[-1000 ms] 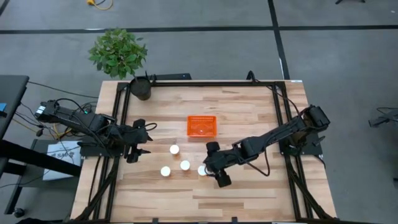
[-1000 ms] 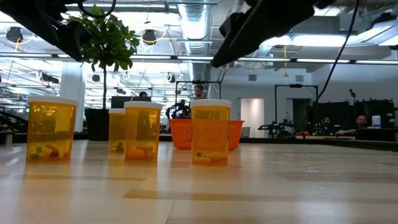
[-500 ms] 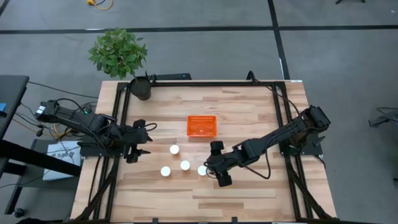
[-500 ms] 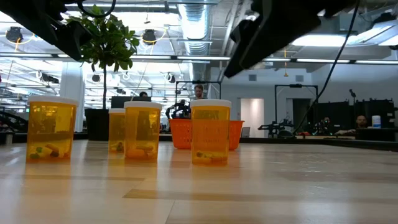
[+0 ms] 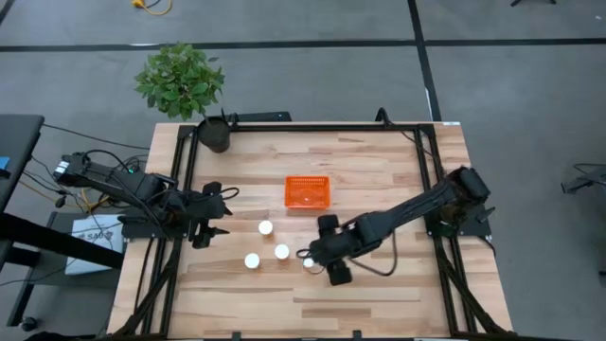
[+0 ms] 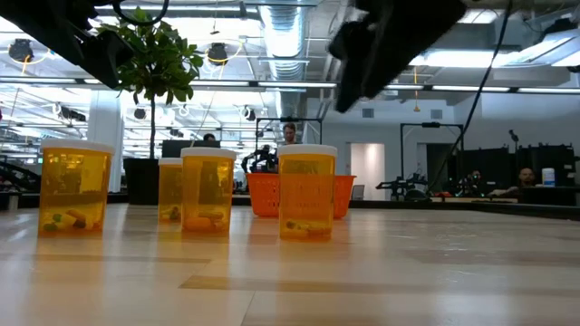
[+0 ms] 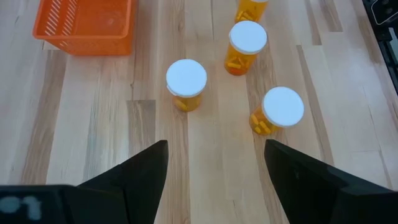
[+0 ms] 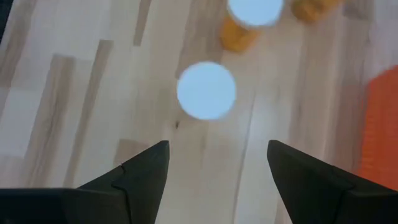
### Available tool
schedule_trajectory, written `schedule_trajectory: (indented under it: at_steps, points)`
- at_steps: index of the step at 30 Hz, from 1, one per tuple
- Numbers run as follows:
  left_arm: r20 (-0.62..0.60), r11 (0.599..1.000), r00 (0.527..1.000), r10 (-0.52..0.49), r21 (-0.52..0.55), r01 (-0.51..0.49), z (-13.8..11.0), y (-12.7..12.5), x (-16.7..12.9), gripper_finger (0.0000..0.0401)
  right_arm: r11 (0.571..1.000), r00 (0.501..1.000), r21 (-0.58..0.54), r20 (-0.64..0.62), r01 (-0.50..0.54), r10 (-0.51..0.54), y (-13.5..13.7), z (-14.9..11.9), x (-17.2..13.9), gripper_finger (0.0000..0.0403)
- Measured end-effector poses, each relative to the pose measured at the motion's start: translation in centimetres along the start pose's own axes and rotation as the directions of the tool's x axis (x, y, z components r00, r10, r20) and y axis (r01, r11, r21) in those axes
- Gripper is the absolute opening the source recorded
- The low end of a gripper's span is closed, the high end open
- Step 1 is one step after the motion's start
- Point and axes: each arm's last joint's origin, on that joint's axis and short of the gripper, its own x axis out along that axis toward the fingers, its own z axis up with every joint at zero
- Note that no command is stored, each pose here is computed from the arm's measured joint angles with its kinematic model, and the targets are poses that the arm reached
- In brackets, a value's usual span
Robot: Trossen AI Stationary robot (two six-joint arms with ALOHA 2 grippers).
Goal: Pick and place pill bottles into a basket
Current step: Put the orange pill bottle into the orange basket
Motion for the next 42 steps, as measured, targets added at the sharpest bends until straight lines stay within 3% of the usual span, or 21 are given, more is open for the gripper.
schedule_trajectory:
  at_steps: [3,12,26,35,42]
  points:
    - [0.0,1.0,1.0,0.0,0.0,0.0,0.0,0.0,0.0,0.0256,0.999,0.998,-0.055,-0.07,0.001,-0.005,0.2,0.9,0.8,0.0265]
    - [0.0,1.0,1.0,0.001,0.0,-0.001,0.0,0.0,0.0,0.0256,0.988,0.998,-0.156,-0.059,-0.001,-0.008,0.2,2.2,0.4,0.0265]
    - [0.0,1.0,1.0,0.001,0.0,-0.001,0.0,0.0,0.0,0.0256,0.993,0.999,-0.118,-0.049,0.011,-0.017,-1.1,2.4,0.6,0.0265]
    - [0.0,1.0,1.0,0.001,0.0,-0.001,0.0,0.0,0.0,0.0256,0.998,0.998,-0.069,-0.059,0.008,-0.012,-0.5,2.2,0.5,0.0265]
    - [-0.001,1.0,1.0,0.001,0.0,-0.001,0.0,0.0,0.0,0.0256,0.999,0.996,-0.038,-0.086,-0.014,0.011,-0.1,2.3,2.6,0.0265]
